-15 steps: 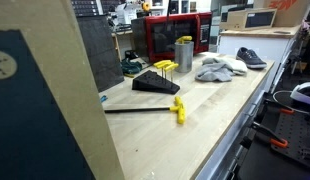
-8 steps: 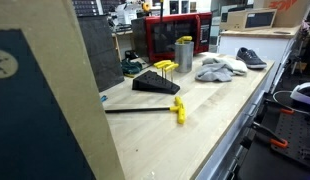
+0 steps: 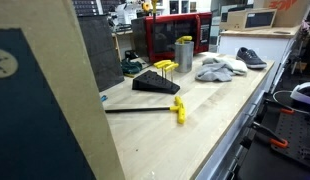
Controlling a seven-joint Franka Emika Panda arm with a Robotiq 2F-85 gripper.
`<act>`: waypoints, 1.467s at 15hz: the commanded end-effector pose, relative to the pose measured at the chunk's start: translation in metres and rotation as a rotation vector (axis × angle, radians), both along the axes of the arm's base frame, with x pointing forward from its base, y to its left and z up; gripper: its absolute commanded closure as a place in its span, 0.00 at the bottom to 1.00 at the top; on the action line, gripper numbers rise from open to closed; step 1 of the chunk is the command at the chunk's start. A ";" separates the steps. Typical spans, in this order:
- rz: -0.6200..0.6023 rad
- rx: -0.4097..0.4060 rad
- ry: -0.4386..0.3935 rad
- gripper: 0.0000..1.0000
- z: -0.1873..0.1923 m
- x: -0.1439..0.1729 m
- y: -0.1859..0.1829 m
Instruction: Remove the black object from the tin and put it on the black stand
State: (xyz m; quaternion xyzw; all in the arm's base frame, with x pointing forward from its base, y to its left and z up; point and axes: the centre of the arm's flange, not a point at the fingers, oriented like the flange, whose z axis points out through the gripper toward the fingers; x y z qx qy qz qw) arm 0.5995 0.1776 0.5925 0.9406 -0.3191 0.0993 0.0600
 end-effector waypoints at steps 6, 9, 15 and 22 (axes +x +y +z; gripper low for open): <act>-0.156 -0.016 0.041 0.94 -0.021 0.001 0.022; -0.206 -0.027 0.055 0.94 -0.032 -0.006 0.030; -0.258 -0.055 0.049 0.94 -0.053 -0.007 0.040; -0.286 -0.064 0.054 0.94 -0.068 0.000 0.039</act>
